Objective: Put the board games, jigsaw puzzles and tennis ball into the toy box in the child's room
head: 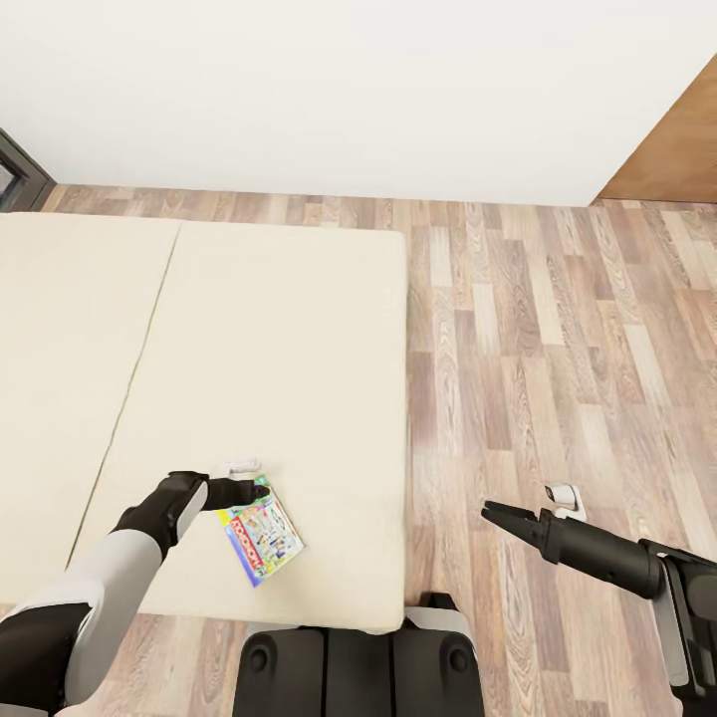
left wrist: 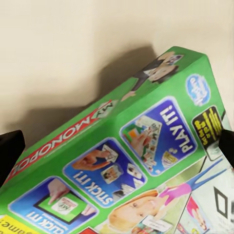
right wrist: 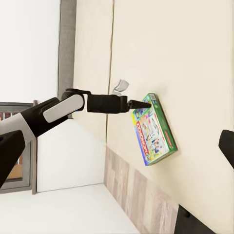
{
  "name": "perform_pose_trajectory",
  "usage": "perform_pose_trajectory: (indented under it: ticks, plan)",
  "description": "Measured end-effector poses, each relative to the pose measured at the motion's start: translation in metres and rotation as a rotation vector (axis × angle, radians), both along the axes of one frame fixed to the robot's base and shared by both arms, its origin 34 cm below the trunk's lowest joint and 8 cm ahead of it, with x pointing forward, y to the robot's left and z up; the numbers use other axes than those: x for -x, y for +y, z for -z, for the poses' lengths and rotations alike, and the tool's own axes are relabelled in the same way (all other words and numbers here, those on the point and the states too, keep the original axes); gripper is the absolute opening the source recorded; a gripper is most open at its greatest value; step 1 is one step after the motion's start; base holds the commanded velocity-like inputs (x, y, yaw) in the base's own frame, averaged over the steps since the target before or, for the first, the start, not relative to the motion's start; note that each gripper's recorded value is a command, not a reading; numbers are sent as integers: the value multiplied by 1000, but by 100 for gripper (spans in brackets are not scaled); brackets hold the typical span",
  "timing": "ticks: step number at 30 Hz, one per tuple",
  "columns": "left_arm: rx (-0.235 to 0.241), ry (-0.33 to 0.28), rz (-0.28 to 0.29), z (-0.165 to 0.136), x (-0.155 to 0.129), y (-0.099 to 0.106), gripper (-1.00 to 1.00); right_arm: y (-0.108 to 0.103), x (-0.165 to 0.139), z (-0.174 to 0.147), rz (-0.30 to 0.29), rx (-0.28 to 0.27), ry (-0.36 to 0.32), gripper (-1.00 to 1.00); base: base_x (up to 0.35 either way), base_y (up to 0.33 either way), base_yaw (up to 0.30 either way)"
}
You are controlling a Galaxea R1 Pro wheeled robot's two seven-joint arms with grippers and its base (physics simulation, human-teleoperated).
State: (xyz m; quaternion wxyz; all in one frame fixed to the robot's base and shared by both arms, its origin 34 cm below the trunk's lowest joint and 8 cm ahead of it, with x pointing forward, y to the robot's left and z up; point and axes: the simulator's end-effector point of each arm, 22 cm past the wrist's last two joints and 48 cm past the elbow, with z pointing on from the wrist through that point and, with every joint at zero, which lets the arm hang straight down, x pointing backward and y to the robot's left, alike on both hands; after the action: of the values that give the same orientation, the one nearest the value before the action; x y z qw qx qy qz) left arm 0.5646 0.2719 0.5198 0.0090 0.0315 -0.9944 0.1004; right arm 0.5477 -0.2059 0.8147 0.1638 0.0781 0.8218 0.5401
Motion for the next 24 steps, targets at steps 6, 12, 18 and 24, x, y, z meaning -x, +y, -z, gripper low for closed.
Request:
perform_pose_trajectory:
  ticks: [6,12,18,24]
  plan:
    - [43,5,-16,0,1,-24,100,0,0,0,0,1,0,100,0,-113,0]
    - [43,5,-16,0,1,-24,100,0,0,0,0,0,0,100,0,-52,0]
    - [42,5,-17,0,1,-23,100,0,0,0,0,0,0,100,0,-8,0]
    - [42,5,-16,0,1,-23,100,0,0,0,0,0,0,100,0,-1,0]
